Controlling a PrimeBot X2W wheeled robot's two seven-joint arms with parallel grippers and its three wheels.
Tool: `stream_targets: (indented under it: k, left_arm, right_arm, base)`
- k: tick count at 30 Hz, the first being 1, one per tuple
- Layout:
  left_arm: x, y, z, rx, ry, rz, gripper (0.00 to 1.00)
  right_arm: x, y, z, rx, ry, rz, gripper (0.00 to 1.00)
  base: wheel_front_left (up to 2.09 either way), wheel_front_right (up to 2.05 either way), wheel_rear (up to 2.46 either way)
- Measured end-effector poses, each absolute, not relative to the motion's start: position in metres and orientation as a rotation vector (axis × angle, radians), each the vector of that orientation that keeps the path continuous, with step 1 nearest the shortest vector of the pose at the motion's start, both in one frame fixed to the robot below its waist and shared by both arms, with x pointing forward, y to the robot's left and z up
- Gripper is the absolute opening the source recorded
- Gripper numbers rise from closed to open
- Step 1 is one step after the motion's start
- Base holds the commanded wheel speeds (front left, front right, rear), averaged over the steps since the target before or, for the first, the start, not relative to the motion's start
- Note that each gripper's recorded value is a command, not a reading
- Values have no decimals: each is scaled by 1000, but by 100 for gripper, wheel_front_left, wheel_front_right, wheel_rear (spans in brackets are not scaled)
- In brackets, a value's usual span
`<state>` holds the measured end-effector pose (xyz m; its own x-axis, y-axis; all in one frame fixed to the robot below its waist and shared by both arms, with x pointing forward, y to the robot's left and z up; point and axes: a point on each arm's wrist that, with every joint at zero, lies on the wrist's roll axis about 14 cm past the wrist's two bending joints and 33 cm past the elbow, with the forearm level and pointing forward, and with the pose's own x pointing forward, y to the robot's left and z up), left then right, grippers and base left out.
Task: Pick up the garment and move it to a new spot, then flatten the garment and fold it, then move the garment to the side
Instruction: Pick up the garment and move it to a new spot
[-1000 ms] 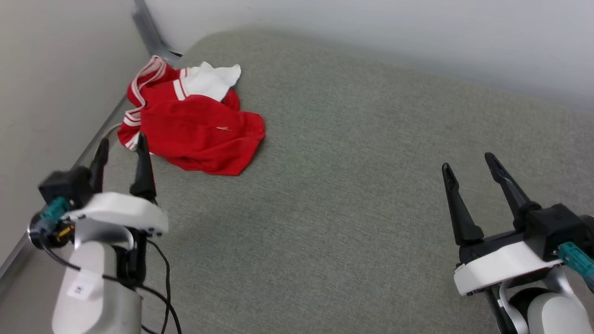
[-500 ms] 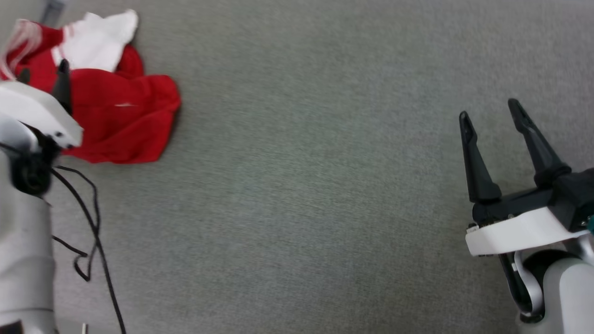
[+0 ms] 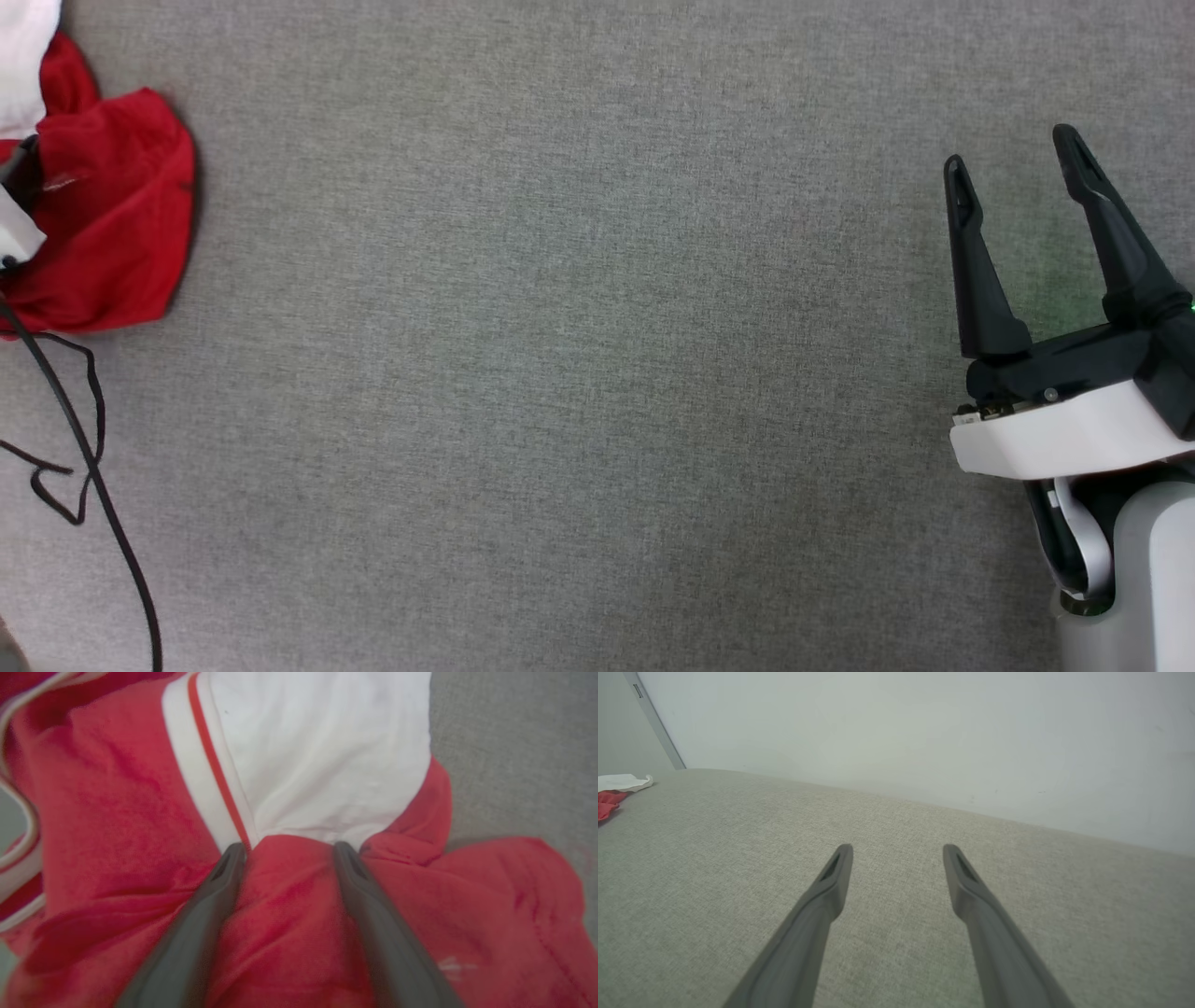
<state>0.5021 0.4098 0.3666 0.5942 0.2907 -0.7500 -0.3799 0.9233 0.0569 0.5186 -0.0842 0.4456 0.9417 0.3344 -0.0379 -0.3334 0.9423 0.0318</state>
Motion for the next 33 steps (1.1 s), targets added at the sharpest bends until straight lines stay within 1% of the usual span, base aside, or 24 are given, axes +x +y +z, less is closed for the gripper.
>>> stream_targets:
  k: [5,6,7,12,15,19,24,33]
  left_arm:
    - [497,410,353,-147,957,397,100]
    - [496,410,353,-148,962,399,62]
    - [496,410,354,-151,961,399,0]
    - [489,410,358,-161,953,402,0]
    - [489,414,371,-117,886,414,0]
    - [489,414,393,-97,746,428,0]
    - [484,417,435,-58,534,444,0]
    - [476,397,516,12,212,383,0]
  right_arm:
    - [520,-88,442,18,45,334,100]
    - [520,-88,444,16,40,334,100]
    - [520,-88,445,16,37,335,100]
    - [519,-88,459,12,5,332,100]
    - [516,-88,469,13,-15,328,100]
    - [507,-92,482,29,-35,313,100]
    - [490,-97,502,44,-65,296,100]
    - [456,-116,542,63,-128,247,100]
  base:
    - [0,0,0]
    - [0,0,0]
    - [0,0,0]
    - [0,0,0]
    - [0,0,0]
    - [0,0,0]
    - [0,0,0]
    - [0,0,0]
